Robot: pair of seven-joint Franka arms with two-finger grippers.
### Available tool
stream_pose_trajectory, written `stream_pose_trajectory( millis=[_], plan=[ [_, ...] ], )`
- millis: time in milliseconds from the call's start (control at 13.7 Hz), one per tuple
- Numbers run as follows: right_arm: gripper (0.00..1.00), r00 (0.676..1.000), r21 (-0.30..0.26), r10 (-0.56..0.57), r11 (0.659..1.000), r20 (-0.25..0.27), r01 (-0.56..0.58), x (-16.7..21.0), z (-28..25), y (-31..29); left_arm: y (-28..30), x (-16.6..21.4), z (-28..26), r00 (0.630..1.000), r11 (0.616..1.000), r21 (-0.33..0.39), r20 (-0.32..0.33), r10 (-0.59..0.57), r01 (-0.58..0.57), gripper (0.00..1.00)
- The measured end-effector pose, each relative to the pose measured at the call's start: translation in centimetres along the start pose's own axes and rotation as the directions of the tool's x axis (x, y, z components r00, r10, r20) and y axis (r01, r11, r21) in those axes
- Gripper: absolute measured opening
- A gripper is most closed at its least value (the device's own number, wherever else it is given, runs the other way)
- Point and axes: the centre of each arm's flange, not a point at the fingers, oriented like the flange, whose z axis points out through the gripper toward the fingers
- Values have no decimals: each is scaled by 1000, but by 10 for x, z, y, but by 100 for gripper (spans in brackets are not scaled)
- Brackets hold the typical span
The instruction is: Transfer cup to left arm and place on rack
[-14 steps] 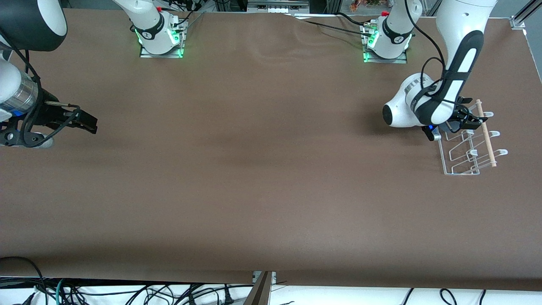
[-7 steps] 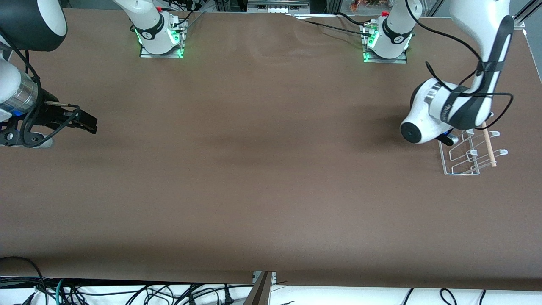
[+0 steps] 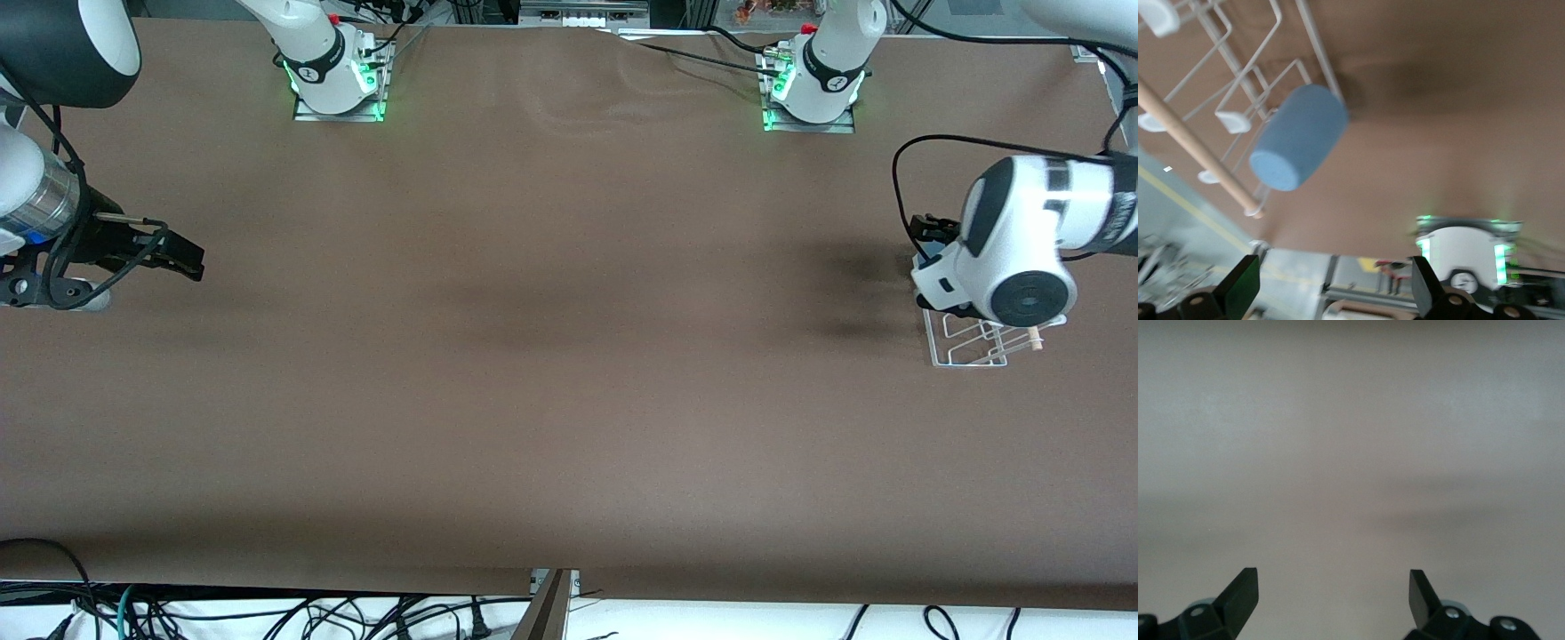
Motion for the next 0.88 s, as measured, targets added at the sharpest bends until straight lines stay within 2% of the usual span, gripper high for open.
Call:
stream_pose_trajectory(
  millis=[219, 510, 729, 875],
  plan=[
    [100, 1000, 0, 2, 1000, -2, -2, 0, -1, 1, 1, -19, -67, 987, 998, -59, -157, -11, 2, 100],
    [100, 1000, 0, 11, 1000, -1, -11, 1, 0, 6, 2, -55, -147, 933, 982, -183, -358, -24, -44, 100],
    [100, 1000, 0, 12, 1000, -1, -12, 1, 0, 7, -2, -89, -186, 851, 984, -172, -522, -58, -39, 100],
    [100, 1000, 0, 12, 1000, -1, -12, 1, 0, 7, 6, -104, -188, 809, 988, -153, -585, -63, -33, 100]
  ],
)
